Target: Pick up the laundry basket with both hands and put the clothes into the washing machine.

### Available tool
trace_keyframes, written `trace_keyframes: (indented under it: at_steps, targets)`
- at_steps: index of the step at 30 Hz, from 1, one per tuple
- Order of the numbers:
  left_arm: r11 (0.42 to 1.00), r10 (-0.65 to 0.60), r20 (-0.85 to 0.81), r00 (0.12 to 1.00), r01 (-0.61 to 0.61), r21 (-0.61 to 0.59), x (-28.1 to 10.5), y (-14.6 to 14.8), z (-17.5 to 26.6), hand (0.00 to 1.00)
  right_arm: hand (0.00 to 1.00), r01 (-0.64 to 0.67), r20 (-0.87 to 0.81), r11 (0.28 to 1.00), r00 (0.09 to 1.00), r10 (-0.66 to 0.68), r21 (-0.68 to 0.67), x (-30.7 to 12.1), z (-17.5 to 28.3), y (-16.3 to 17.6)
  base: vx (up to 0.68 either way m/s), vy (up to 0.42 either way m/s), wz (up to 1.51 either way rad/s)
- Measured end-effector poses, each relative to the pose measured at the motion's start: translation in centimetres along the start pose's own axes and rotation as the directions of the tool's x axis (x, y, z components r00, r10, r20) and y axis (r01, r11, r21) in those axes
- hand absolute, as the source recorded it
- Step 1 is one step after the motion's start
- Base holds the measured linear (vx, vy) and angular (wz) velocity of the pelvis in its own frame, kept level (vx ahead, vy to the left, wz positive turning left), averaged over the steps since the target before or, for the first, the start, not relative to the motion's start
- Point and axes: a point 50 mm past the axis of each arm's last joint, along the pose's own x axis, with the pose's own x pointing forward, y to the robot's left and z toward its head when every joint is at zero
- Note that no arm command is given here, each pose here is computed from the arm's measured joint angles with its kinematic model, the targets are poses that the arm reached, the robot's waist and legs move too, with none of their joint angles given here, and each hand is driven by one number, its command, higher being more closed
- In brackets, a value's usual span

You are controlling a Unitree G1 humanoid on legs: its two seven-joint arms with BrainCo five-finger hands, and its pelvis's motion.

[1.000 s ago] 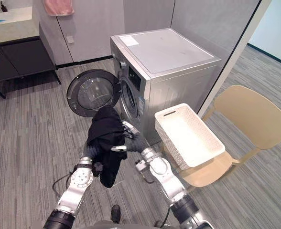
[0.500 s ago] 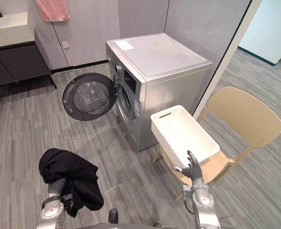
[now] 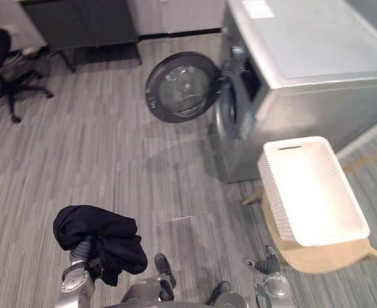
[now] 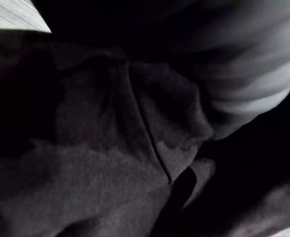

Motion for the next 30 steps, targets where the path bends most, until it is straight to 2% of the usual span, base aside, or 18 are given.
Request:
trace_keyframes:
  at_steps: [5, 10, 14, 17, 21, 24, 30]
  targets:
    - [1.0, 0.018, -0.037, 0.999, -0.018, 0.008, -0.7, 0.7, -1.3, 1.0, 0.0, -0.021, 0.018, 1.0, 1.0, 0.021, -0.01, 0.3, 0.8, 0.5, 0.15, 0.131, 0.24]
    - [0.999, 0.017, -0.003, 1.0, -0.016, 0.041, -0.3, 1.2, -0.4, 1.0, 0.0, -0.064, 0.068, 0.998, 0.996, 0.064, 0.002, -0.1, 1.9, 2.2, 0.22, 0.032, 0.44]
    - [0.997, -0.057, 0.04, 0.998, 0.055, 0.051, 0.4, -1.0, 1.1, 1.0, 0.0, -0.055, 0.042, 0.998, 0.998, 0.055, 0.01, -0.5, 0.9, 2.0, 0.38, -0.067, 0.72]
    - [0.993, -0.103, 0.016, 0.995, 0.102, 0.065, -0.4, -2.3, 0.1, 1.0, 0.0, -0.046, 0.013, 0.999, 0.999, 0.046, -0.006, -1.5, -0.9, 1.2, 0.66, -0.244, 0.61]
    - [0.992, -0.125, 0.022, 0.992, 0.125, -0.005, -1.4, -3.5, 0.0, 1.0, 0.0, -0.061, 0.143, 0.998, 0.988, 0.062, -0.013, -1.7, 2.0, 1.2, 0.65, -0.225, -0.28]
    - [0.98, -0.198, 0.031, 0.98, 0.199, -0.021, -1.9, -5.3, 0.3, 1.0, 0.0, -0.041, 0.219, 0.999, 0.975, 0.041, -0.003, -1.9, 3.8, 0.9, 0.62, -0.104, -0.55]
    - [0.971, -0.235, 0.073, 0.969, 0.238, -0.031, -2.2, -6.3, 1.3, 1.0, 0.0, -0.019, 0.232, 1.0, 0.973, 0.015, 0.016, -2.1, 4.1, 0.6, 0.39, 0.103, -0.93]
